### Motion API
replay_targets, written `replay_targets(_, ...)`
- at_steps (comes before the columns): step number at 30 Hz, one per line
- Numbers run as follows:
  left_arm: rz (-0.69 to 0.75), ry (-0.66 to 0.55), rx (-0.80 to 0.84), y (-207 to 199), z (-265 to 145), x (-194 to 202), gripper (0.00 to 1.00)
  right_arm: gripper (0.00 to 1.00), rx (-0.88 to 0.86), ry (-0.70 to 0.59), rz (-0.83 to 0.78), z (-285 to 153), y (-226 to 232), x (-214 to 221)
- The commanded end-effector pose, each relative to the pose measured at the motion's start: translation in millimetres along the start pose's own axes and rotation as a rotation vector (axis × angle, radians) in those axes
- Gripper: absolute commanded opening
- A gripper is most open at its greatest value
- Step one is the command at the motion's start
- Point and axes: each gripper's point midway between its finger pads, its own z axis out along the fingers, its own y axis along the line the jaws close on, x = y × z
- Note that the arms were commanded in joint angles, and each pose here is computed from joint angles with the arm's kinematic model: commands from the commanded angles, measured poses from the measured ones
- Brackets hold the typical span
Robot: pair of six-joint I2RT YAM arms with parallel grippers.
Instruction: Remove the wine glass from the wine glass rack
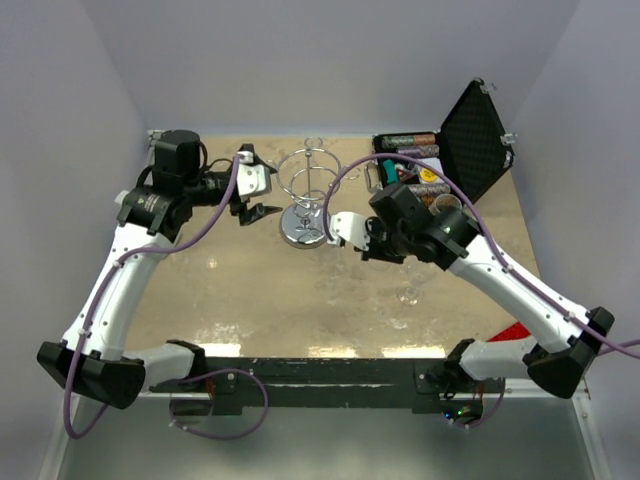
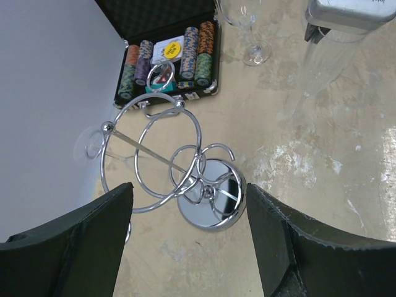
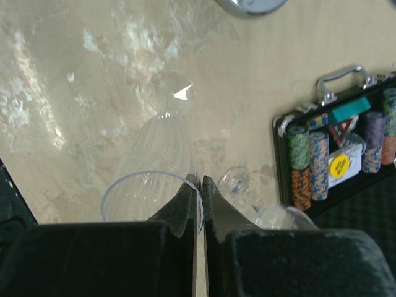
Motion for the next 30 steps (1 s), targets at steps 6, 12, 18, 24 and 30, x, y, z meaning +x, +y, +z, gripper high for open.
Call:
replay_targets(6,-0.019,-0.024,-0.013,-1,5,-1,0.77,0.0,0.143,0.211,0.087,-6,-60,80)
replay_targets(12,-0.041,-0.022,-0.001,-12,7,2,0.77,0.0,0.126,0.258,0.156,6,-89,107)
replay_targets(18,-0.054,-0.016,-0.009,-18,5,4,0.77,0.0,0.075,0.171,0.219,21,-103,93)
replay_targets(24,-0.066,-0.008,-0.016,-21,3,7,0.77,0.0,0.038,0.136,0.237,29,-100,86)
replay_targets(30,-0.078,-0.007,-0.019,-23,3,9,0.77,0.0,0.013,0.104,0.273,33,-97,80)
